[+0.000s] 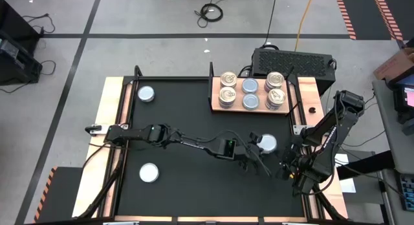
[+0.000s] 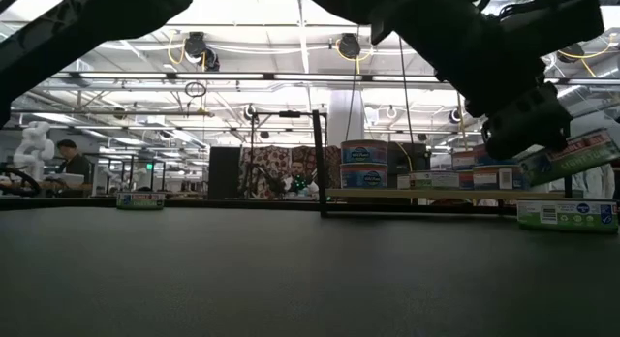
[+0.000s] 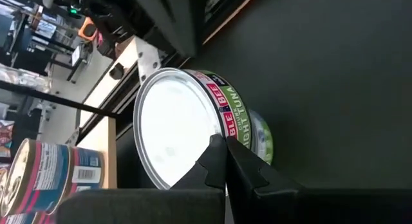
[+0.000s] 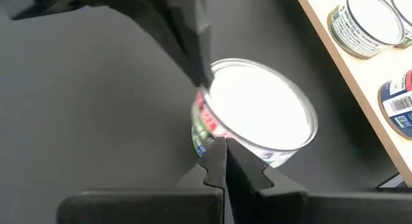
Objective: Stack canned seafood by type on shelf
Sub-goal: Stack the green tuna can on top of the top green tuna can on the shelf
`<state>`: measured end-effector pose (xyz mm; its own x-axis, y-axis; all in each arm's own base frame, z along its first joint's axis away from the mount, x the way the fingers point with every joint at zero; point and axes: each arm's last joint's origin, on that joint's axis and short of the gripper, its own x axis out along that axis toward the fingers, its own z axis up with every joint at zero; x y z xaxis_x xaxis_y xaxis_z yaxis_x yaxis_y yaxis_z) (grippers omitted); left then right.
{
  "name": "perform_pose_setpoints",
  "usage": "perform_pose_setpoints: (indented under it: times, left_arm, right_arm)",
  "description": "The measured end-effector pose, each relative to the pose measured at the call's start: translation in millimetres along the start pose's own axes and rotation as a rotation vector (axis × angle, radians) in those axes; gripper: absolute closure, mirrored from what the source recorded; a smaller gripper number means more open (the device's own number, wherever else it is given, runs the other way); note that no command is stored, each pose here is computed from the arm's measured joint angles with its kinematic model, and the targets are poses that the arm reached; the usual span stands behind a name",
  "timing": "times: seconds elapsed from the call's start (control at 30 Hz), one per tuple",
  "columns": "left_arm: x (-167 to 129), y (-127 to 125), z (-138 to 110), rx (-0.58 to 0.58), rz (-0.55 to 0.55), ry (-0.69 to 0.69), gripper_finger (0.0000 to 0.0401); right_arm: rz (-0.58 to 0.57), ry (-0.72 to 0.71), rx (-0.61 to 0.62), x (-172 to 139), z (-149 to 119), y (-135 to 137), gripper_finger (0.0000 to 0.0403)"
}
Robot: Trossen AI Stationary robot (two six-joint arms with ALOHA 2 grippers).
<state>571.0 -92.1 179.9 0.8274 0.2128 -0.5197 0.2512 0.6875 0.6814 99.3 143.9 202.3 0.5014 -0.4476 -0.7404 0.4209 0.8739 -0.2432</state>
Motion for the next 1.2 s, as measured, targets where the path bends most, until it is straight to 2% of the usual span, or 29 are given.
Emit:
perform_pose_setpoints:
  times: [0.67, 1.1, 1.2]
  left_arm:
    - [5, 10, -8, -0.014, -0.024, -0.011, 0.0399]
    - [9, 19, -16, -0.03, -0.03, -0.019, 0.0346]
    - [7, 19, -13, -0.043, 0.011, -0.002, 0.0343]
  right_arm:
    - [0.01, 0.005, 0.009, 0, 0, 1, 0.0403]
    - [0.015, 0.007, 0.009, 0, 0, 2, 0.0403]
    - [0.015, 0.007, 0.009, 0, 0, 2, 0.0403]
